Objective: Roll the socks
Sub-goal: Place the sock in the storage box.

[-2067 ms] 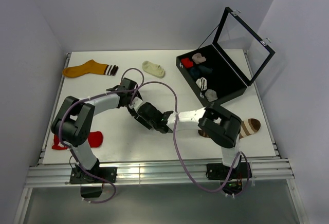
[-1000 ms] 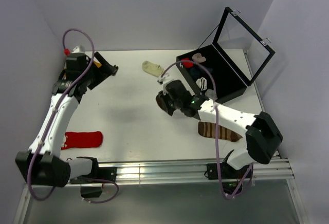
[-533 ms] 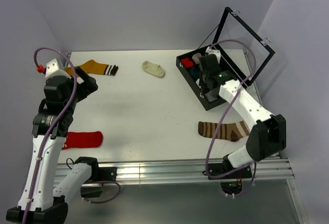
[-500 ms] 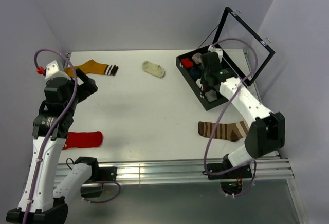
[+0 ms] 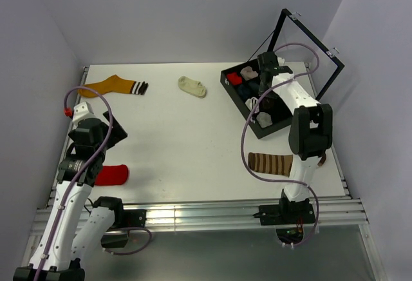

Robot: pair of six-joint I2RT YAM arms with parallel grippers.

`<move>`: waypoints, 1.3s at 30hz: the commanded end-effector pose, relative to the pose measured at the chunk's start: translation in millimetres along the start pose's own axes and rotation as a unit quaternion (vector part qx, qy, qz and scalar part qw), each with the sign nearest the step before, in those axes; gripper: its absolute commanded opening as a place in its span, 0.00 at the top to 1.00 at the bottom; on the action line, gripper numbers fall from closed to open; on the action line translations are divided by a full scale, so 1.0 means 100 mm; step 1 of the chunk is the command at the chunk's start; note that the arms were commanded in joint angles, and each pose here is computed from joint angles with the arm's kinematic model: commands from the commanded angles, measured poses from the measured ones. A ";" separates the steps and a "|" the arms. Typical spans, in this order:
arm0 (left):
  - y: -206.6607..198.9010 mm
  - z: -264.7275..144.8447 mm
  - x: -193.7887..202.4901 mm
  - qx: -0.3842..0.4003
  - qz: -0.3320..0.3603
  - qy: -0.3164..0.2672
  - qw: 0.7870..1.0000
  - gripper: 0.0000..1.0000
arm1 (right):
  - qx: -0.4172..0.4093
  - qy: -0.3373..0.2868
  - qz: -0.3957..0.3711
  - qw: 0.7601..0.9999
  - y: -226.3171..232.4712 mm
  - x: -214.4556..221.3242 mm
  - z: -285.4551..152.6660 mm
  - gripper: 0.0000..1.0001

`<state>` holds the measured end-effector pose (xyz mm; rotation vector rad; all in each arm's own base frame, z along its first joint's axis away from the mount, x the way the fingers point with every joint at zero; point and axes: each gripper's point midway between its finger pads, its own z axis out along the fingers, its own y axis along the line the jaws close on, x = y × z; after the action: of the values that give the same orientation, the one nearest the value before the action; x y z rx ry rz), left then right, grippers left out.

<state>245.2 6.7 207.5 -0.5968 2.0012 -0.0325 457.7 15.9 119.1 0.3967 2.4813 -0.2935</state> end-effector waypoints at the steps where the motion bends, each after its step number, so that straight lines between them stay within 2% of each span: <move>1: -0.05 0.02 -0.17 0.008 -0.026 -0.049 0.998 0.01 | -0.003 -0.007 -0.001 1.000 -0.01 -0.13 0.05 1.00; 7: 0.01 0.02 -0.20 -0.004 -0.026 -0.061 0.998 0.01 | -0.007 0.019 -0.007 1.000 -0.03 -0.07 0.25 1.00; 25: 0.04 -0.01 -0.23 -0.007 -0.034 -0.075 0.997 0.00 | -0.030 -0.048 0.013 0.998 0.02 -0.17 0.64 1.00; 33: 0.06 -0.01 -0.24 -0.010 -0.034 -0.077 0.996 0.01 | -0.005 -0.021 0.003 1.000 -0.09 -0.01 0.80 1.00; 39: 0.06 -0.01 -0.24 -0.011 -0.034 -0.076 0.996 0.00 | -0.013 0.026 0.000 1.000 -0.10 0.24 0.90 1.00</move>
<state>248.4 19.0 218.6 -0.6350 1.8867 0.0007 487.9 -2.9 62.6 0.3681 2.4845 -0.2320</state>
